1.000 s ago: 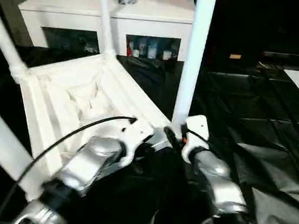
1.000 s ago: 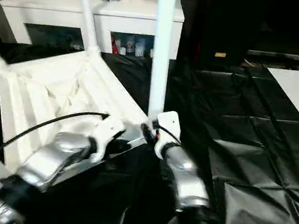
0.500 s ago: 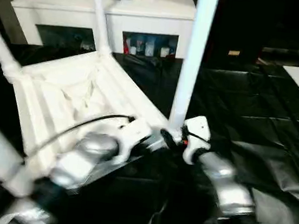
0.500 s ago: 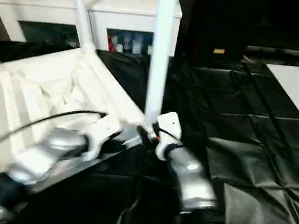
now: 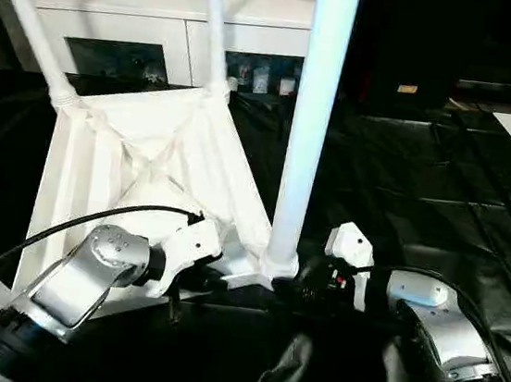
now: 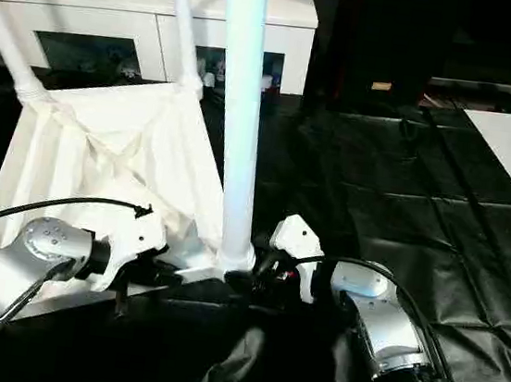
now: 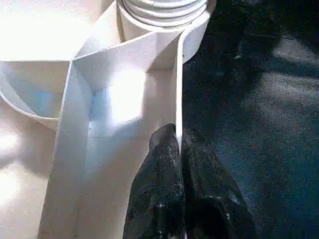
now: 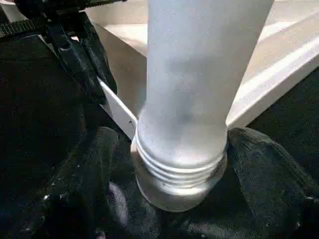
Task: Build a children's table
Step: Rotate leg to tighten
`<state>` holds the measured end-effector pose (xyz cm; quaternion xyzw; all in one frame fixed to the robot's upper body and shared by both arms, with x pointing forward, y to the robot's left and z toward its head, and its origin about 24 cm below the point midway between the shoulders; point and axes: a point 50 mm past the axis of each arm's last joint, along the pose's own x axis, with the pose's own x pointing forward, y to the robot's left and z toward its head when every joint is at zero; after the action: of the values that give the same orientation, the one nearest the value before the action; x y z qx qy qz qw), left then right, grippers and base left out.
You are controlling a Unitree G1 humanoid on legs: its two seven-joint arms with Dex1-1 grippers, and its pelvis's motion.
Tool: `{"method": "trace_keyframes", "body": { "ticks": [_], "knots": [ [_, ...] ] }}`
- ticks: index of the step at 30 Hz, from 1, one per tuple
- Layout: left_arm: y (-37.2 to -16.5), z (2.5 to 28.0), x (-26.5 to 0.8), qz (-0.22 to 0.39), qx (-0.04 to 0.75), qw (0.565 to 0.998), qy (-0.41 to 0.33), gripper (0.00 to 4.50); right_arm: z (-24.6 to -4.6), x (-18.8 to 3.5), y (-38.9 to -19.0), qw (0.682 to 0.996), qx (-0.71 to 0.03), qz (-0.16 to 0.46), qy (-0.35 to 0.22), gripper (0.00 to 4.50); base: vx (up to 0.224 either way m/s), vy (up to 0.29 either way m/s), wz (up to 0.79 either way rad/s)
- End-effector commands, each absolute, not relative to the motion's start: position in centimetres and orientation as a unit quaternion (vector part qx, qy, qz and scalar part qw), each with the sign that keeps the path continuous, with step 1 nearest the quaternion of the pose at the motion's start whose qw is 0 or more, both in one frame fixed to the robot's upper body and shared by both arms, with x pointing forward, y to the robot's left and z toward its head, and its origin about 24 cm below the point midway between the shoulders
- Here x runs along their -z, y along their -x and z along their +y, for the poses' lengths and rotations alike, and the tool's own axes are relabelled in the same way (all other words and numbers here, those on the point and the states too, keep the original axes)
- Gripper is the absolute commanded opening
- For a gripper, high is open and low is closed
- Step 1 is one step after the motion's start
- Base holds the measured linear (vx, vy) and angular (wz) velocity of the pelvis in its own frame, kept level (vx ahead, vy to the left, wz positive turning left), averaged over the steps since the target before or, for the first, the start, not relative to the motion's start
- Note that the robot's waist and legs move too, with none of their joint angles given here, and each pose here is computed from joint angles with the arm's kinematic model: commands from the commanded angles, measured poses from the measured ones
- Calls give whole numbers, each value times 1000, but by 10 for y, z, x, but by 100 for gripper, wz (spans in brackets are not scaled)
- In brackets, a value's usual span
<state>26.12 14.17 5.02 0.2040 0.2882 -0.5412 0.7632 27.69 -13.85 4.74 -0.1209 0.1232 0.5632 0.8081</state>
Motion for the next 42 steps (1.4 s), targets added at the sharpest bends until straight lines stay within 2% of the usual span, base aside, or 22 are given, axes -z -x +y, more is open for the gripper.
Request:
{"method": "trace_keyframes", "body": {
  "ticks": [1,13,18,20,22,23,24,27,31,33,36,38,41,42],
  "knots": [
    [-248,146,-29,348,548,737,-191,0,-132,-51,-278,799,-578,113,121,373,0,0,0],
    [-243,149,-29,357,549,732,-189,0,-130,-45,-278,795,-585,122,107,269,0,0,0],
    [-243,149,-28,360,549,730,-189,0,-130,-44,-279,797,-583,121,100,261,0,0,0],
    [-243,149,-28,360,548,732,-186,0,-130,-44,-281,810,-569,117,85,260,0,0,0],
    [-244,146,-25,359,542,740,-176,0,-128,-39,-286,838,-529,117,67,260,0,0,0],
    [-244,146,-25,359,541,740,-176,0,-128,-39,-286,839,-528,117,67,260,0,0,0],
    [-250,142,-21,355,518,760,-167,0,-125,-33,-291,869,-478,120,51,260,0,0,0],
    [-263,131,-15,347,468,799,-150,0,-118,-21,-295,910,-389,137,33,260,0,0,0],
    [-276,119,-12,341,428,826,-136,0,-110,-10,-298,942,-295,160,24,260,0,0,0],
    [-286,105,-9,335,400,842,-135,0,-103,0,-300,958,-214,188,37,260,0,0,0],
    [-292,95,-7,333,390,847,-145,0,-93,3,-301,962,-185,194,47,260,0,0,0],
    [-293,90,-5,334,394,842,-155,0,-80,0,-301,959,-214,182,49,260,0,0,0],
    [-292,90,-5,338,404,834,-162,0,-77,-10,-302,961,-232,146,23,260,0,0,0],
    [-292,91,-5,340,406,833,-163,0,-78,-12,-302,962,-232,141,23,294,0,0,0]
  ]
}}
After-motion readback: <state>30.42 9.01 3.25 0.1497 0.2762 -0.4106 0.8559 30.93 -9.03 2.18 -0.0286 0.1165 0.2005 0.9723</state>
